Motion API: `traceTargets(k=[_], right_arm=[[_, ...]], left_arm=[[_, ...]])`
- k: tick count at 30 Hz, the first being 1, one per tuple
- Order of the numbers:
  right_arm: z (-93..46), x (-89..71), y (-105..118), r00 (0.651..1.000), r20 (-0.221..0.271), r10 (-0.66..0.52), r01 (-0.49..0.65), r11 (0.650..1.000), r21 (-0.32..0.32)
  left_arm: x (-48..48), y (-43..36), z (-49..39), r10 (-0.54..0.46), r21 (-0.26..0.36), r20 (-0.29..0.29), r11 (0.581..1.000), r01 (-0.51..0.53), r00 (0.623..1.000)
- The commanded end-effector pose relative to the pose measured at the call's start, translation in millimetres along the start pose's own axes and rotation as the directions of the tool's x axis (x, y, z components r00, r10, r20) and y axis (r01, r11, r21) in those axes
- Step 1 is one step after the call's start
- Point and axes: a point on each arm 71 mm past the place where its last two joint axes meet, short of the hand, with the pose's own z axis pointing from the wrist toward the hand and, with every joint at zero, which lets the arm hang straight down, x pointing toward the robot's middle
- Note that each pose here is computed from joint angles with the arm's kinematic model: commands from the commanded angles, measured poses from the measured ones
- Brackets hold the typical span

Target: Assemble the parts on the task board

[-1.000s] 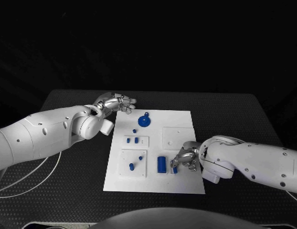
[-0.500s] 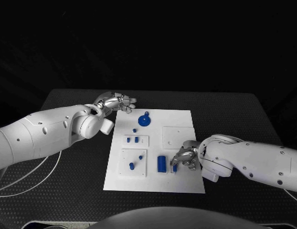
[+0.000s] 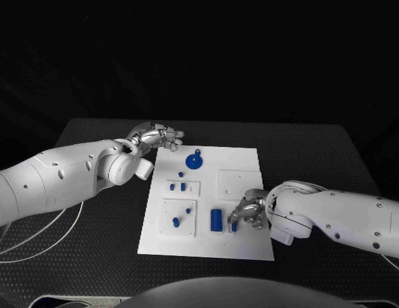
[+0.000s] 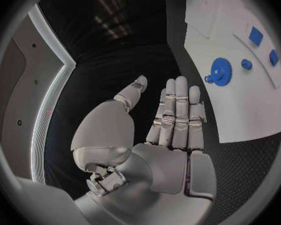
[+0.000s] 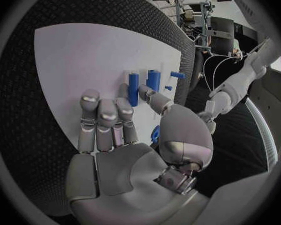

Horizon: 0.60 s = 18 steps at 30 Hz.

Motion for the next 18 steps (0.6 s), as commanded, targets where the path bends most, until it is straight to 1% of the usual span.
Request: traceTargets(k=[1,18], right_arm=[[-1.6,6.8,7.2,0.999,-0.03,-0.021,0.02,0.999,-0.042],[-2.3,5.3,5.5,1.0,-0.013,-0.017,0.017,0.999,-0.04]], left_arm=[[2.4,-1.9,0.5,-0.006,0.008,-0.017,1.0,0.006,1.0],[2.1,-1.9,0.3,-0.006,0.009,-0.017,1.0,0.006,1.0]])
